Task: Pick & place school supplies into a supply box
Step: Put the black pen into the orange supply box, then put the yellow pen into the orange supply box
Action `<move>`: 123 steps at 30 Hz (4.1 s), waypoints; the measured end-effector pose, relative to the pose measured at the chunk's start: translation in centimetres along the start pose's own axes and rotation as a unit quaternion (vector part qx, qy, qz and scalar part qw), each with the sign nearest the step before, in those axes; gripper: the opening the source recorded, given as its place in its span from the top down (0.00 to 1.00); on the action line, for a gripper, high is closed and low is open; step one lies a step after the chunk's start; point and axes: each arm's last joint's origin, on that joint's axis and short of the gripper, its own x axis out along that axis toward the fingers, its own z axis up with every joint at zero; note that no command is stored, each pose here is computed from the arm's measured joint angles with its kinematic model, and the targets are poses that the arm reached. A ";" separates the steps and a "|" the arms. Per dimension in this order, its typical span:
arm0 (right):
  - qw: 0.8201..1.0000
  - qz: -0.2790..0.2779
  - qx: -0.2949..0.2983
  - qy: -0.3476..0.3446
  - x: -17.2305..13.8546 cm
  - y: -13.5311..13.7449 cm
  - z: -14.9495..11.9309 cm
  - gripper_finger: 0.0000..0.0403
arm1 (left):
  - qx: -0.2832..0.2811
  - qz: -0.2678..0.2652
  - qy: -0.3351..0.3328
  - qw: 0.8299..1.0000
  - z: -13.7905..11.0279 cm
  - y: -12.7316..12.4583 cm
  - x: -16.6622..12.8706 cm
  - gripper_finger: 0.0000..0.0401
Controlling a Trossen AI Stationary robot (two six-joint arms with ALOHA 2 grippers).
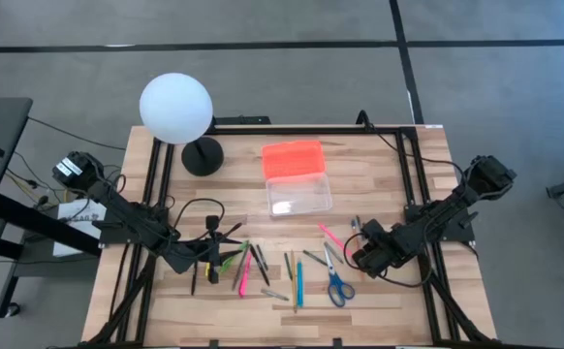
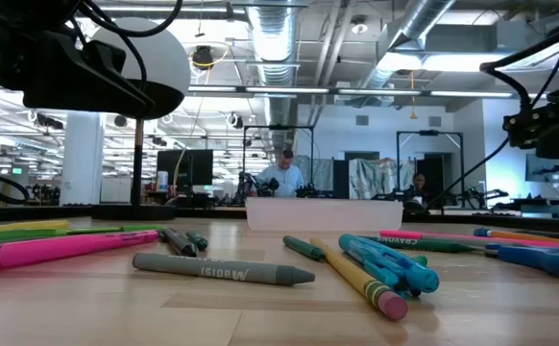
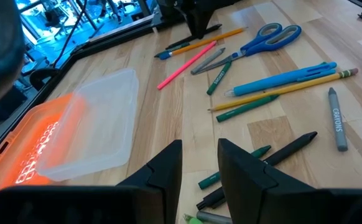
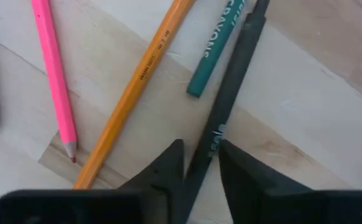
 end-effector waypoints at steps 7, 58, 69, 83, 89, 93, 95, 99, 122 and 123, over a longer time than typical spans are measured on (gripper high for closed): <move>1.000 -0.004 -0.001 0.016 0.0 0.0 -0.1 0.97 | 0.000 0.001 0.000 1.000 0.0 0.0 0.0 0.76; 0.891 0.059 -0.348 -0.286 -5.1 2.9 18.6 0.99 | -0.005 0.022 -0.003 1.000 0.1 0.1 0.0 0.76; 0.899 0.042 -0.377 -0.220 0.3 1.9 21.6 0.96 | -0.018 0.015 0.006 1.000 -0.1 0.1 0.0 0.76; 0.885 0.036 -0.401 -0.234 0.2 3.9 22.9 0.85 | -0.022 0.020 0.007 1.000 -0.2 0.1 0.0 0.76; 0.881 0.041 -0.403 -0.245 -0.5 4.6 23.0 0.72 | -0.026 0.014 0.008 1.000 -0.2 0.1 0.0 0.76; 0.885 0.046 -0.391 -0.248 -1.2 4.7 22.9 0.62 | -0.048 0.013 0.007 0.999 -0.2 0.1 0.0 0.76; 0.884 0.053 -0.385 -0.259 -2.0 4.9 22.6 0.59 | -0.067 0.015 0.007 0.998 -0.2 0.1 0.0 0.76; 0.878 0.056 -0.378 -0.287 -4.2 5.0 20.9 0.56 | -0.099 0.017 0.010 0.995 -0.1 0.1 0.1 0.76; 0.754 0.171 -0.330 -0.541 -8.3 -1.1 5.7 0.60 | -0.184 -0.032 -0.059 0.981 3.5 0.4 0.8 0.76; 0.749 0.175 -0.323 -0.552 -8.3 -1.2 5.6 0.60 | -0.198 -0.028 -0.055 0.978 3.8 0.5 0.9 0.76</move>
